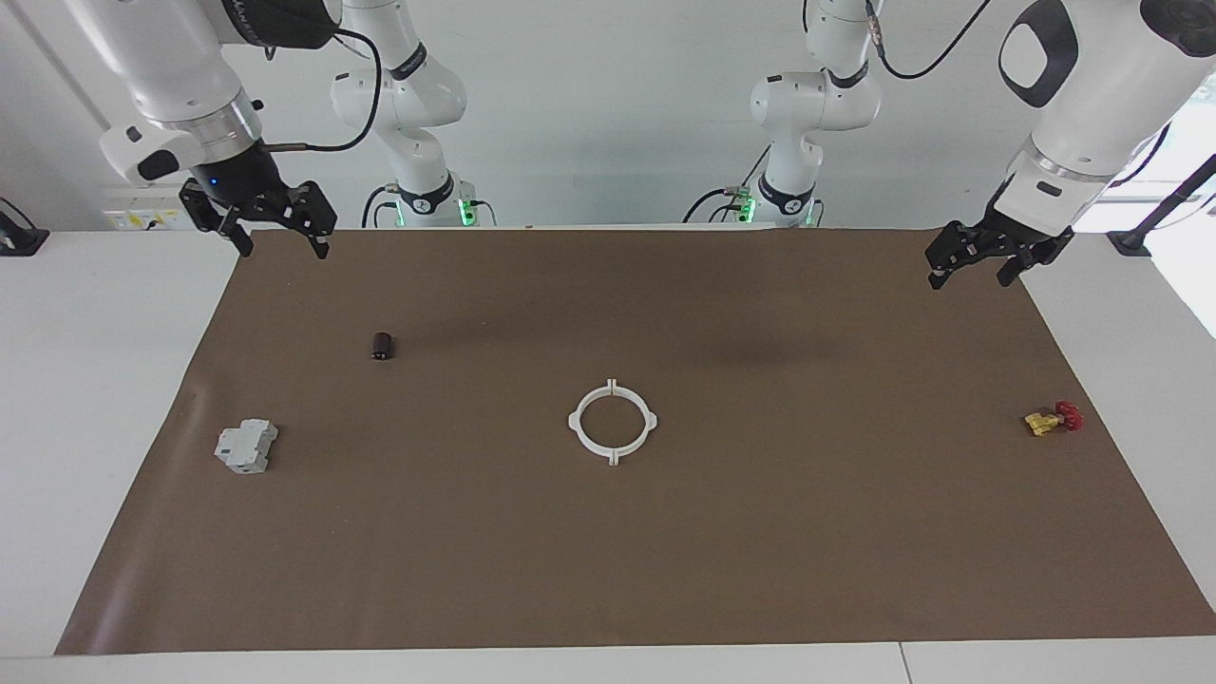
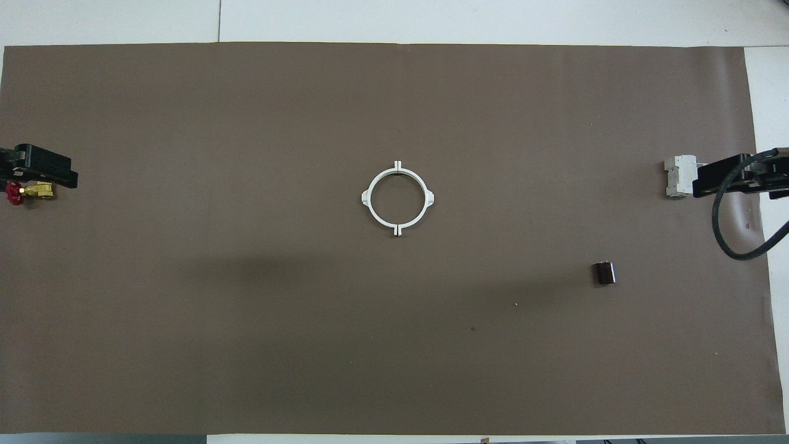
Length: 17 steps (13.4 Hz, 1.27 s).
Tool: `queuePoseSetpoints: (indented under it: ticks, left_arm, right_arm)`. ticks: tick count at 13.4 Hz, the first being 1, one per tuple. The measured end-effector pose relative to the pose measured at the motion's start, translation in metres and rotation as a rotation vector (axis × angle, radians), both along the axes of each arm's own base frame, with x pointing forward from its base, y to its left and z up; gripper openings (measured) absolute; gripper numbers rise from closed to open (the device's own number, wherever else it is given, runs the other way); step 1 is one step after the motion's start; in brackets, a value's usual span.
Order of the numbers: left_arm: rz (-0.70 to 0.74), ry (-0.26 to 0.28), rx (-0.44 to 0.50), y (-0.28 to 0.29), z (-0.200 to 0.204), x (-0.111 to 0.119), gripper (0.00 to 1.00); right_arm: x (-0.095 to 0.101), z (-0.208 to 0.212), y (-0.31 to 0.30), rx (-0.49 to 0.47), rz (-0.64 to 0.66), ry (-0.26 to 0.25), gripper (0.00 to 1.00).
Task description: Assemble drain pipe with both arms
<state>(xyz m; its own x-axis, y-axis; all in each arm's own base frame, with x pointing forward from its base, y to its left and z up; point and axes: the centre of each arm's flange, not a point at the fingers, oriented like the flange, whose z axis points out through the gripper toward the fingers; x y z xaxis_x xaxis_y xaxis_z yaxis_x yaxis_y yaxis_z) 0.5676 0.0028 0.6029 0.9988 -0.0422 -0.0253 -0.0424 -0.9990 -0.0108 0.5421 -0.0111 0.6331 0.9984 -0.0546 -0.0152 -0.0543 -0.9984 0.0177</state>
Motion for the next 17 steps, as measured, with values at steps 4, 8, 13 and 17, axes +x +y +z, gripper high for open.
queuePoseSetpoints:
  ticks: [4, 8, 13, 17]
  left_arm:
    - [0.010, 0.000, 0.000, 0.016, 0.000, -0.001, 1.00]
    - [0.014, 0.000, -0.001, 0.022, 0.000, -0.001, 1.00]
    - [0.006, 0.001, -0.002, 0.018, 0.000, -0.001, 1.00]
    - [0.005, 0.002, -0.009, 0.016, 0.002, -0.002, 1.00]
  right_arm:
    - [0.000, 0.000, 0.000, 0.000, 0.000, 0.000, 1.00]
    - [0.000, 0.000, 0.000, 0.000, 0.000, 0.000, 1.00]
    - [0.000, 0.000, 0.000, 0.000, 0.000, 0.000, 1.00]
    - [0.000, 0.000, 0.000, 0.000, 0.000, 0.000, 1.00]
